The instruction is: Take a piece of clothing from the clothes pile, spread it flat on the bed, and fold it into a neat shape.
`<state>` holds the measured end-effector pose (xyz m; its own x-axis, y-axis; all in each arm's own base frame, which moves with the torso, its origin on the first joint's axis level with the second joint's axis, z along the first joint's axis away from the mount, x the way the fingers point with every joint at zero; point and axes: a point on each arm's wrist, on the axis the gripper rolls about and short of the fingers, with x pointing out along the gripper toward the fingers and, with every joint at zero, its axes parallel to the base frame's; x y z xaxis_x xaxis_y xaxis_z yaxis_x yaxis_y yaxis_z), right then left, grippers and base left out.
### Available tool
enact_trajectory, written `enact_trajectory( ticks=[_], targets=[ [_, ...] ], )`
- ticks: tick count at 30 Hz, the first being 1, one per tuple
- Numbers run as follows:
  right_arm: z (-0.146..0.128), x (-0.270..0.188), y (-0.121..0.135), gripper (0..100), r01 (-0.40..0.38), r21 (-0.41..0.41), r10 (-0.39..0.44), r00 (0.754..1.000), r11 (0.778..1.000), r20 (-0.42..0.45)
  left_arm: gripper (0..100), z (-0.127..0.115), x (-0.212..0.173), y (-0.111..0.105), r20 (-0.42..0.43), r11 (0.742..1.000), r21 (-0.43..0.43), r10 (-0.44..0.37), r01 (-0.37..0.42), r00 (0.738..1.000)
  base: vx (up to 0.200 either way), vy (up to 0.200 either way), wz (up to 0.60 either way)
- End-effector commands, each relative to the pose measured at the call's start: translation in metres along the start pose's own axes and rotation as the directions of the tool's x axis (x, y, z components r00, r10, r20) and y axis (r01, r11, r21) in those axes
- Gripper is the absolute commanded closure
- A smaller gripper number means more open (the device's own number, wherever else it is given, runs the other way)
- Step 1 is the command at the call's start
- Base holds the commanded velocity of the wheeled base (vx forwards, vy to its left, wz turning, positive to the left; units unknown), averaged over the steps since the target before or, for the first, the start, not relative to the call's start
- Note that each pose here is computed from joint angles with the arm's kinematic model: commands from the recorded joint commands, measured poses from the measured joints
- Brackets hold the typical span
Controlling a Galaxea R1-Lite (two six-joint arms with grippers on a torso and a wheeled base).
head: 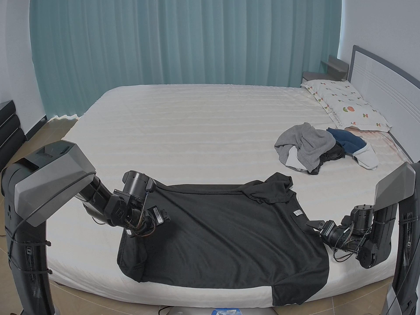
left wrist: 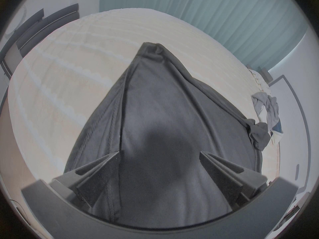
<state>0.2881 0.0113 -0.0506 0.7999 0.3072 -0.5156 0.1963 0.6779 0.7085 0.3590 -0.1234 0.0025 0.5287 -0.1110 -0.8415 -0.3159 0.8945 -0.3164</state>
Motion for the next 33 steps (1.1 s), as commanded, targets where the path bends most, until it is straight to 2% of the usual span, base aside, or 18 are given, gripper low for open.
enact_trajectory(
  ticks=[1,2,5,11,15,17,19,22,23,24,25,27,28,30,33],
  targets=[
    [0.0,0.0,0.0,0,-0.004,-0.002,0.004,1.0,1.0,0.003,0,-0.016,-0.001,-0.006,-0.031,0.999,0.034,0.0,0.001,1.0,0.0,0.0,0.0],
    [-0.001,0.0,0.0,0,-0.002,-0.001,0.002,1.0,1.0,0.001,0,-0.026,0.0,-0.008,-0.054,0.998,0.056,0.01,-0.007,0.998,0.0,0.0,0.0],
    [0.0,0.0,0.0,0,-0.003,-0.002,0.003,1.0,1.0,0.002,0,-0.032,0.002,-0.006,-0.069,0.997,0.075,0.025,-0.019,0.997,0.0,0.0,0.0],
    [-0.001,0.0,0.0,0,-0.002,-0.001,0.002,1.0,1.0,0.001,0,-0.036,0.005,-0.002,-0.087,0.995,0.09,0.046,-0.038,0.995,0.0,0.0,0.0],
    [0.0,0.0,0.0,0,-0.003,-0.002,0.003,1.0,1.0,0.002,0,-0.035,0.009,0.01,-0.095,0.985,0.156,0.083,-0.068,0.992,0.0,0.0,0.0],
    [-0.001,0.0,0.0,0,-0.002,-0.001,0.002,1.0,1.0,0.001,0,-0.034,0.009,0.014,-0.093,0.984,0.158,0.092,-0.077,0.991,0.0,0.0,0.0],
    [-0.001,0.0,0.0,0,-0.002,-0.001,0.002,1.0,1.0,0.001,0,-0.029,0.006,0.021,-0.087,0.984,0.156,0.104,-0.09,0.991,0.0,0.0,0.0],
    [-0.001,0.0,0.0,0,-0.002,-0.001,0.002,1.0,1.0,0.001,0,-0.014,0.004,0.043,-0.076,0.972,0.202,0.14,-0.122,0.987,0.0,0.0,0.0],
    [-0.001,0.0,0.0,0,-0.002,-0.001,0.002,1.0,1.0,0.001,0,-0.006,0.002,0.057,-0.071,0.965,0.22,0.159,-0.14,0.985,0.0,0.0,0.0],
    [-0.001,0.0,0.0,0,-0.002,-0.001,0.002,1.0,1.0,0.001,0,-0.006,0.002,0.057,-0.071,0.965,0.22,0.159,-0.14,0.985,0.0,0.0,0.0],
    [-0.001,0.0,0.0,0,-0.002,-0.001,0.002,1.0,1.0,0.001,0,0.005,-0.003,0.07,-0.056,0.962,0.227,0.169,-0.152,0.984,0.0,0.0,0.0],
    [-0.001,0.0,0.0,0,-0.002,-0.001,0.002,1.0,1.0,0.001,0,0.008,-0.005,0.073,-0.051,0.96,0.23,0.174,-0.158,0.983,0.0,0.0,0.0],
    [-0.001,0.0,0.0,0,-0.002,-0.001,0.002,1.0,1.0,0.001,0,0.013,-0.006,0.084,-0.047,0.957,0.231,0.189,-0.173,0.981,0.0,0.0,0.0],
    [-0.001,0.0,0.0,0,-0.002,-0.001,0.002,1.0,1.0,0.001,0,0.02,-0.009,0.092,-0.036,0.956,0.227,0.197,-0.184,0.98,0.0,0.0,0.0],
    [-0.001,0.0,0.0,0,-0.002,-0.001,0.002,1.0,1.0,0.001,0,0.023,-0.013,0.093,-0.024,0.958,0.22,0.193,-0.183,0.981,0.0,0.0,0.0]
  ],
)
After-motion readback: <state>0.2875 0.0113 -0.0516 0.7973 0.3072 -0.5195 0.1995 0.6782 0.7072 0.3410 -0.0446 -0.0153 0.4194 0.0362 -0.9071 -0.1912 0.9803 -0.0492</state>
